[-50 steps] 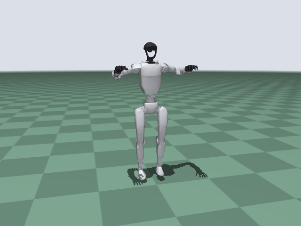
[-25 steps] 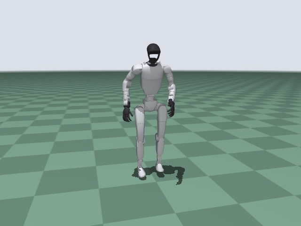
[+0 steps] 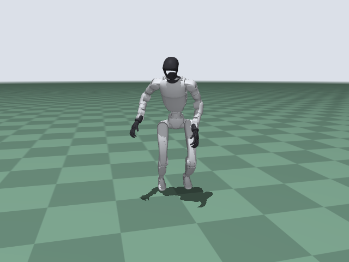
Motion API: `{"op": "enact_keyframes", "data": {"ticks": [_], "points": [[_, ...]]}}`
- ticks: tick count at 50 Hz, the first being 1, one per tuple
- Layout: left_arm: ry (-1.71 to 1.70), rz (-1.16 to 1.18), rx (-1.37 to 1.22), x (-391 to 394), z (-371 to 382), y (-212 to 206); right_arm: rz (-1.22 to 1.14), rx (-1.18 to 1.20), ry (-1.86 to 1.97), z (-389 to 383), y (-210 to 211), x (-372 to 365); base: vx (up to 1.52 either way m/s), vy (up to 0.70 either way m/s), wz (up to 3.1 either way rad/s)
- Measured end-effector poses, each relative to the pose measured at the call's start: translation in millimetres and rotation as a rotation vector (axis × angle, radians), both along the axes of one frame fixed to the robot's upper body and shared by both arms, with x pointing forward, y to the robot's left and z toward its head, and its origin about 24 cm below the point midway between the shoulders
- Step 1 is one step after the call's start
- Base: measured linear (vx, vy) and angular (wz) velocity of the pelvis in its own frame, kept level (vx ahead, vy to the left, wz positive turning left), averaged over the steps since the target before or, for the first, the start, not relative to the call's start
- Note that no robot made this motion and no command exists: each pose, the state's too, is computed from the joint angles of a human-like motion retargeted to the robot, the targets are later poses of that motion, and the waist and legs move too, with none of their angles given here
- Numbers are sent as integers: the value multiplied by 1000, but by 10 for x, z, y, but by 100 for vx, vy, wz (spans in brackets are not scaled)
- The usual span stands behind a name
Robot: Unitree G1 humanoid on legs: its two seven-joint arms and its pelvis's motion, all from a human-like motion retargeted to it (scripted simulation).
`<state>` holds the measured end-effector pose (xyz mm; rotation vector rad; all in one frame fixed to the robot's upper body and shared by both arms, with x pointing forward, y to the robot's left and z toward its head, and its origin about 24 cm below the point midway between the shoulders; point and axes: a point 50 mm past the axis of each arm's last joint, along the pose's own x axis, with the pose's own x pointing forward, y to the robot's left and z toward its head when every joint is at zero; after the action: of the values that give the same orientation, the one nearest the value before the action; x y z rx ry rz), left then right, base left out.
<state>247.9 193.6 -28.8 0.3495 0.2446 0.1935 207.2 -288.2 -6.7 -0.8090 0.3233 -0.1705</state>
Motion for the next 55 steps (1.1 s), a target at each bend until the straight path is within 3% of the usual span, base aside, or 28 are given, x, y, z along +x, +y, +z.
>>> {"op": "enact_keyframes", "data": {"ticks": [5,10,14,20,24,27,34,40,47,55], "points": [[-24,42,6,-829,362,804,231,62,-516,1446,262,408,125,29,-82],[140,81,234,-1593,718,1447,478,-112,-874,2392,618,379,138,51,-127],[337,184,382,-2131,780,1783,454,20,-952,2391,604,174,131,71,-53],[734,312,450,-2690,174,1974,270,226,-686,1636,421,13,107,58,21],[920,489,278,-2433,-599,1792,75,274,-438,858,506,124,68,33,226],[862,424,231,-1813,-867,1416,48,281,-311,484,683,137,59,19,160],[258,0,390,-429,-290,560,28,382,-255,226,912,163,39,4,44],[66,-159,63,-179,90,169,5,290,-146,26,776,94,42,-5,57],[53,-249,66,-141,81,73,-28,320,37,-440,727,-14,34,-7,12],[465,-145,59,-549,-703,231,-186,221,587,-1310,640,-530,21,-4,-8]]}}
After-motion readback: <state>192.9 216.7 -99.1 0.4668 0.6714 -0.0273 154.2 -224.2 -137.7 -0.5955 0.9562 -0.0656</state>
